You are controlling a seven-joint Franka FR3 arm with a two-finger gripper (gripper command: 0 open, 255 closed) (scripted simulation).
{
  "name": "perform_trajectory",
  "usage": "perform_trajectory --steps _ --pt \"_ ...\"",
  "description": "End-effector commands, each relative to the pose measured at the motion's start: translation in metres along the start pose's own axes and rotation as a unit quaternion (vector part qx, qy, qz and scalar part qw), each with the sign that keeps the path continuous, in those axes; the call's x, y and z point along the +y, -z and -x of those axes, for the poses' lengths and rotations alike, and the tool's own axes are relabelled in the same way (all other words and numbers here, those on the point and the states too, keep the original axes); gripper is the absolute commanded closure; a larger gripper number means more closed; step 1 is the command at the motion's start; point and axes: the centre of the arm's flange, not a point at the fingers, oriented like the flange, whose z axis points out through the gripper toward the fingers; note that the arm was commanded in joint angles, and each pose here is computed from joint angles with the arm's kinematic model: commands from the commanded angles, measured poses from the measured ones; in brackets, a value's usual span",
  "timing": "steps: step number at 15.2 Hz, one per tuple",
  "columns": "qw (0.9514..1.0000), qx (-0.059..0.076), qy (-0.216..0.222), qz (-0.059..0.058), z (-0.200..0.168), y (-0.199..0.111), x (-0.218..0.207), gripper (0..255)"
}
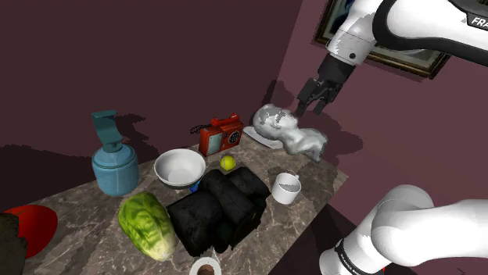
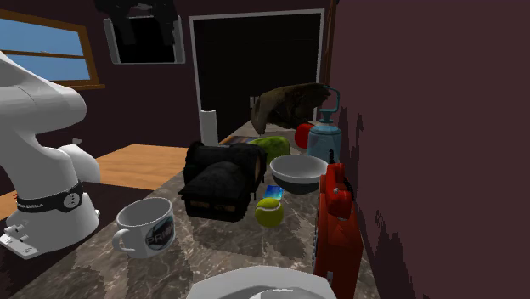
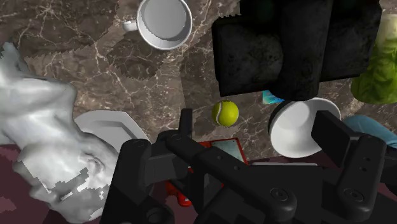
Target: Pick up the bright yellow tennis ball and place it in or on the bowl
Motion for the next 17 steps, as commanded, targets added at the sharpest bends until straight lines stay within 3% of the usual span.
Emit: perform_trajectory --steps 1,17 --pt "1.0000 0.000 0.000 0.000 0.000 0.000 0.000 0" --pt "0.9958 0.033 -0.082 0.025 -0.070 -0.193 -0.043 0"
